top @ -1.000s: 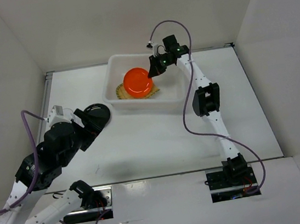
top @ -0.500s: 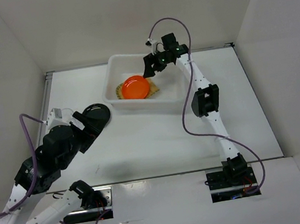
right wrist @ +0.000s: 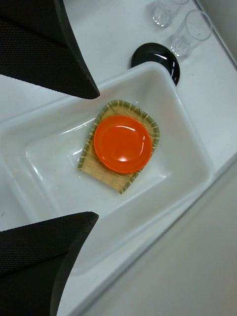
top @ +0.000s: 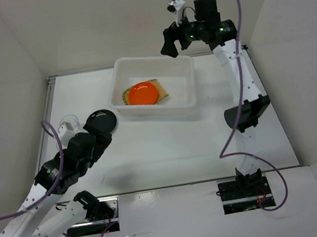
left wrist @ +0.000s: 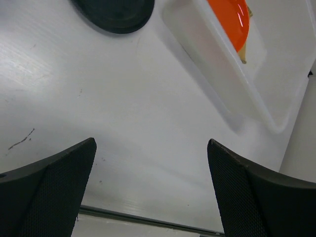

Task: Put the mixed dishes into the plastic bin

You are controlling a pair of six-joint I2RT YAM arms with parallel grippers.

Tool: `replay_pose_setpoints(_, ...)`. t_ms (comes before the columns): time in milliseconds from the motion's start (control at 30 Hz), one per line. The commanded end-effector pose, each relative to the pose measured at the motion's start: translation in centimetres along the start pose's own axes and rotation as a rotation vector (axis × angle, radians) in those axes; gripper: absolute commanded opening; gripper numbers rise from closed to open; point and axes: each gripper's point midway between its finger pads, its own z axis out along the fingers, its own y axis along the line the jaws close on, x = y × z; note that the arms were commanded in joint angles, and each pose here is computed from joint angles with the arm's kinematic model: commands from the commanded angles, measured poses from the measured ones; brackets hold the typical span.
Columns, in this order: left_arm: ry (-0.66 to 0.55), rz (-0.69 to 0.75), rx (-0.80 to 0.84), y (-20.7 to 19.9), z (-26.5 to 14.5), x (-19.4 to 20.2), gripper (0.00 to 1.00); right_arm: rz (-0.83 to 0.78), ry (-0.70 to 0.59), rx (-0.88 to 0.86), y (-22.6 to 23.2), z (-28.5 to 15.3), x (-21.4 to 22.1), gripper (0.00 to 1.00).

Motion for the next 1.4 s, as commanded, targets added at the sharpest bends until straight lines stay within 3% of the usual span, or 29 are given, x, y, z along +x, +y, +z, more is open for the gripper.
replay_pose_setpoints(0,-0.066,-0.183,-0.013,2.3,0.9,0.1,0.99,-0.086,0.038,0.057,1.1,-5.0,-0.3,0.99)
replay_pose_setpoints(67,-0.092,-0.279,-0.024,4.0,1.2,0.4,0.99,-0.080,0.055,0.113,0.7,-7.7,-0.1,0.99)
replay_pose_setpoints(267,-0.135,-0.392,0.004,5.8,3.6,1.7,0.99,-0.044,0.145,0.215,-0.1,-11.9,2.4,0.99)
replay_pose_setpoints(500,-0.153,-0.459,0.079,5.1,5.4,2.3,0.99,-0.047,0.175,0.287,0.6,-14.9,3.5,0.99)
replay_pose_setpoints(700,-0.165,-0.405,0.025,6.1,6.5,2.4,0.99,-0.034,0.168,0.257,1.2,-14.8,3.3,0.99)
replay_pose_setpoints(1000,-0.076,-0.419,0.175,4.6,7.1,3.7,0.99,-0.030,0.161,0.187,1.3,-13.2,3.1,0.99)
replay_pose_setpoints(1100,-0.119,-0.367,0.226,3.9,6.5,2.2,0.99,-0.035,0.159,0.162,1.7,-13.2,3.0,0.99)
replay_pose_setpoints(1367,-0.038,-0.293,0.381,1.7,6.9,1.7,0.99,-0.024,0.155,0.115,2.3,-12.8,2.9,0.99)
